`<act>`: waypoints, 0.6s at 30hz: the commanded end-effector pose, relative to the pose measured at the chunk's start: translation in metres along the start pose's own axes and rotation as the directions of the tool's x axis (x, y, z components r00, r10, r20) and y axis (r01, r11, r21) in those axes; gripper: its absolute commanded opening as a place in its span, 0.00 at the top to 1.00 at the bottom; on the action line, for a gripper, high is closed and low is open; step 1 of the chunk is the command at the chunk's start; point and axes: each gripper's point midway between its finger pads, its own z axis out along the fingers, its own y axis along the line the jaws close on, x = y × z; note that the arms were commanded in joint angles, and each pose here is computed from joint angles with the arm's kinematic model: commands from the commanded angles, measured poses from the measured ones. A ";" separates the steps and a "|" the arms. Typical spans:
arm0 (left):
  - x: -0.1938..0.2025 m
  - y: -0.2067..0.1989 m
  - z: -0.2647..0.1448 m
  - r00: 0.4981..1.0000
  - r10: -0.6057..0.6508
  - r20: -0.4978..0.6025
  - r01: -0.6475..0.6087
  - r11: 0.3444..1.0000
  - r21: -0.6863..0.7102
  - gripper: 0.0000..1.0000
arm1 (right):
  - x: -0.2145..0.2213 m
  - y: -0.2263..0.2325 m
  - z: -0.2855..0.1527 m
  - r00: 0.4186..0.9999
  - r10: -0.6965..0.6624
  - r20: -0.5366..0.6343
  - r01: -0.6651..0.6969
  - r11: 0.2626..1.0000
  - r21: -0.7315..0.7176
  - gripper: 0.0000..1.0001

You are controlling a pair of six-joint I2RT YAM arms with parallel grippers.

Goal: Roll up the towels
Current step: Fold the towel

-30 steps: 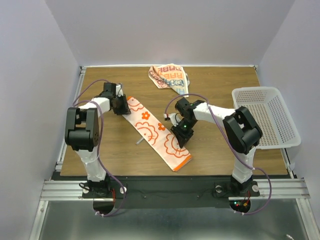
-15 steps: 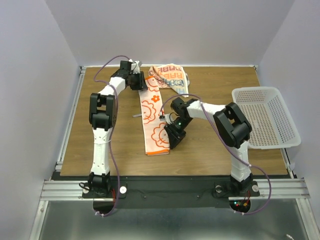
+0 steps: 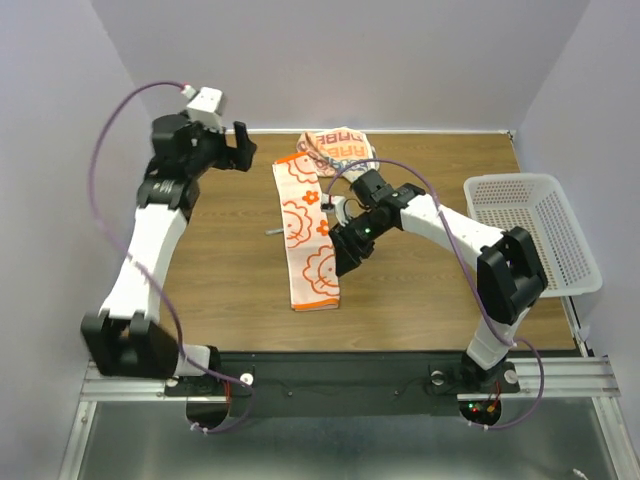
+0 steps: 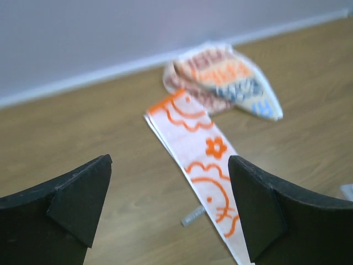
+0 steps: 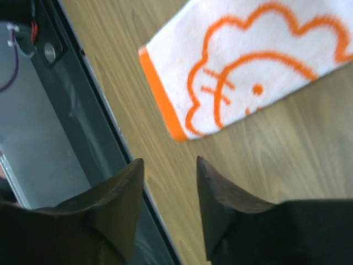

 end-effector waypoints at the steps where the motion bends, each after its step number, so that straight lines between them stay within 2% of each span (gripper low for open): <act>1: -0.017 -0.002 -0.037 0.993 0.065 0.100 -0.062 0.997 -0.040 0.01 | -0.017 -0.004 0.008 0.999 -0.029 0.025 0.029 1.000 0.000 0.55; 3: -0.022 -0.012 -0.065 0.983 0.145 0.115 -0.143 0.989 -0.032 0.01 | -0.019 -0.002 0.016 0.999 -0.034 0.015 0.034 0.999 -0.028 0.63; 5: -0.022 -0.018 -0.075 0.980 0.152 0.129 -0.150 0.988 -0.020 0.01 | -0.017 -0.002 0.023 0.999 -0.037 0.003 0.037 0.998 -0.044 0.66; 10: -0.025 -0.028 -0.092 0.972 0.160 0.174 -0.162 0.987 -0.005 0.01 | 0.014 -0.003 0.055 0.997 -0.041 -0.068 0.037 0.997 -0.062 0.67; 13: -0.033 -0.023 -0.099 0.968 0.171 0.186 -0.164 0.985 -0.049 0.01 | 0.044 -0.005 0.069 0.992 -0.017 -0.123 0.009 0.998 -0.068 0.69; 18: -0.035 -0.017 -0.114 0.956 0.249 0.154 -0.236 0.967 -0.097 0.01 | 0.075 -0.001 0.081 0.986 0.016 -0.165 -0.033 0.994 -0.102 0.73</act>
